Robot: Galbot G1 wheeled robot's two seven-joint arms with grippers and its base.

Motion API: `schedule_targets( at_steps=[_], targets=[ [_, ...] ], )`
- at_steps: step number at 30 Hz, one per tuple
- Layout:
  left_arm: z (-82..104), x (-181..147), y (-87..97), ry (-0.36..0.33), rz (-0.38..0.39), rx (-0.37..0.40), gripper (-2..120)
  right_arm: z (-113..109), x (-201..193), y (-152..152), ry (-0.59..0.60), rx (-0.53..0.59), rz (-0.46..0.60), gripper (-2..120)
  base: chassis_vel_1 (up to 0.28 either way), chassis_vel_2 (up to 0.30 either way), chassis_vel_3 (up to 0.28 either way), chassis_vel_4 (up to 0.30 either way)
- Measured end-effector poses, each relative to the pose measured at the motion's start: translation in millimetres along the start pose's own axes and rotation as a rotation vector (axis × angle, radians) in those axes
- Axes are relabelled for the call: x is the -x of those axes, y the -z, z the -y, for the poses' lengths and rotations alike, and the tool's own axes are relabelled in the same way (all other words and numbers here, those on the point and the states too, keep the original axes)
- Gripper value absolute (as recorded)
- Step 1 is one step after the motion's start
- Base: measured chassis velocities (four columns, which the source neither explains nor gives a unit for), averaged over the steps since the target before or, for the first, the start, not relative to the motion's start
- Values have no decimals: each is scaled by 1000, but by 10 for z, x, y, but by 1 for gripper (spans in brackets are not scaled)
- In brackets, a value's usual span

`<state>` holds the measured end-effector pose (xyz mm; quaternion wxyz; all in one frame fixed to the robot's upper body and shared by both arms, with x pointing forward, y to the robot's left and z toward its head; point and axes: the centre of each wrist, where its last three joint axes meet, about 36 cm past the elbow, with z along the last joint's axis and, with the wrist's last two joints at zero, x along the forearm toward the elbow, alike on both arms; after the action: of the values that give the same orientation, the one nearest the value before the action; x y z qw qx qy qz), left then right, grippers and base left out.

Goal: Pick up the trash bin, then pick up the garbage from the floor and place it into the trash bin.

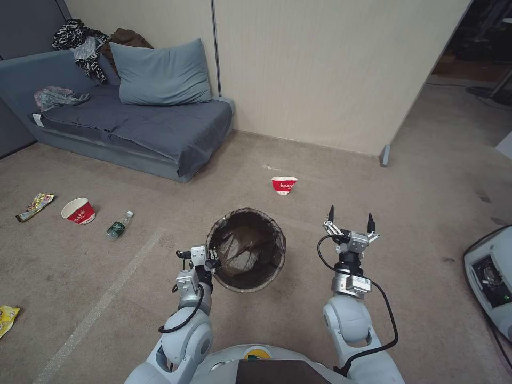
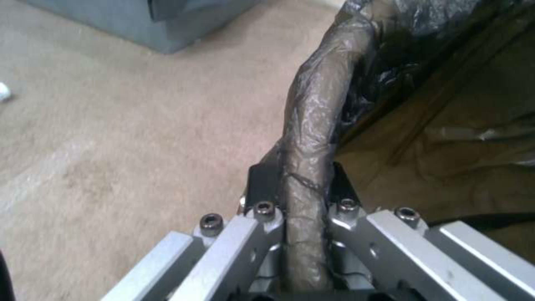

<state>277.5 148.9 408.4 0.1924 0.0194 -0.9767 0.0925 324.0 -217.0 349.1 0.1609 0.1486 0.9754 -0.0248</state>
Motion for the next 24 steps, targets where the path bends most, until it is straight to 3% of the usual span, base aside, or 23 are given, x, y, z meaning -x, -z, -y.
schedule_targets(
  at_steps=[24],
  targets=[
    [-169, 24, 105, 7, -67, 18, 3, 116, -10, 6, 6, -13, 33, 100, 0, 0, 0, 0]
  ],
)
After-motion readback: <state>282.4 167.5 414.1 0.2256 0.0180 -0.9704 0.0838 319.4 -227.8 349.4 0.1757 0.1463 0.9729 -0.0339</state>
